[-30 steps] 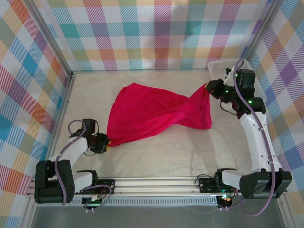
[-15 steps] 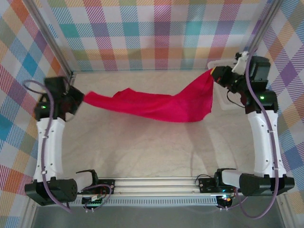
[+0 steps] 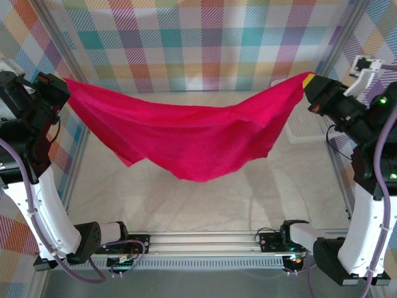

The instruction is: Fold the inside-out t-shirt

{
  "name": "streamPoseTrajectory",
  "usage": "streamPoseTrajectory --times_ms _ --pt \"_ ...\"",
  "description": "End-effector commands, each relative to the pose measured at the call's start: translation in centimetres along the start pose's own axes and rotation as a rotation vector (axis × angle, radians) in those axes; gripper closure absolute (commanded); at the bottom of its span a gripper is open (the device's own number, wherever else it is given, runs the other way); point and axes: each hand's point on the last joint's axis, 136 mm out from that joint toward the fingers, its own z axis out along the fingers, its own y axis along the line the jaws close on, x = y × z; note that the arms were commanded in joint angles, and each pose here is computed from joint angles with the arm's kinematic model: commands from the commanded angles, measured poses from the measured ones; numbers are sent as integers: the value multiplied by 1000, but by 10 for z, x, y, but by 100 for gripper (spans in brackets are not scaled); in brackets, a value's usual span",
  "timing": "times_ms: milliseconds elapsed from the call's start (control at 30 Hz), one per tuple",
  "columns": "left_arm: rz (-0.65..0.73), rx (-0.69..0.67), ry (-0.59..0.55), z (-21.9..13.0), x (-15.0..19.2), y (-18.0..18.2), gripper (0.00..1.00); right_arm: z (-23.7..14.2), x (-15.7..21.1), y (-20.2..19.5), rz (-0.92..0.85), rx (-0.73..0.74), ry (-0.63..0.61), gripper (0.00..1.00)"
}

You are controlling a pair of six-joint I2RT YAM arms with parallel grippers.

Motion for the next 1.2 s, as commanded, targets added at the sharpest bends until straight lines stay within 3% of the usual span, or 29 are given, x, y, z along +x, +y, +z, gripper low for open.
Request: streamPoseTrajectory --times_ms 0,67,167,400,467,500,533,600,633,700,900,1167 --pt "29 22 -27 -5 -9 -6 100 4 -8 -13 -30 80 -4 100" --pt "29 20 -17 3 -7 -5 100 19 -6 -24 -19 106 21 100" --pt "17 14 88 45 18 4 100 56 10 -52 29 139 98 100" --pt "-29 -187 570 217 163 87 100 182 101 -170 202 271 331 99" --pt "-25 -270 669 252 196 108 100 216 131 -205 242 306 391 89" --pt "-18 -307 705 268 210 117 98 231 145 -220 263 323 429 75" --pt "-6 -347 726 281 220 126 77 243 158 -232 285 334 468 61" --pt "28 -430 743 295 233 144 54 258 182 -245 330 339 551 44" --pt "43 -470 754 296 238 153 46 260 194 -249 352 348 595 41" --pt "69 -539 773 289 246 169 39 256 215 -251 373 359 664 38" --pt "47 -522 796 221 295 193 38 196 315 -217 449 303 802 35" --pt "-41 -497 901 117 371 234 38 88 447 -167 330 339 1072 38"
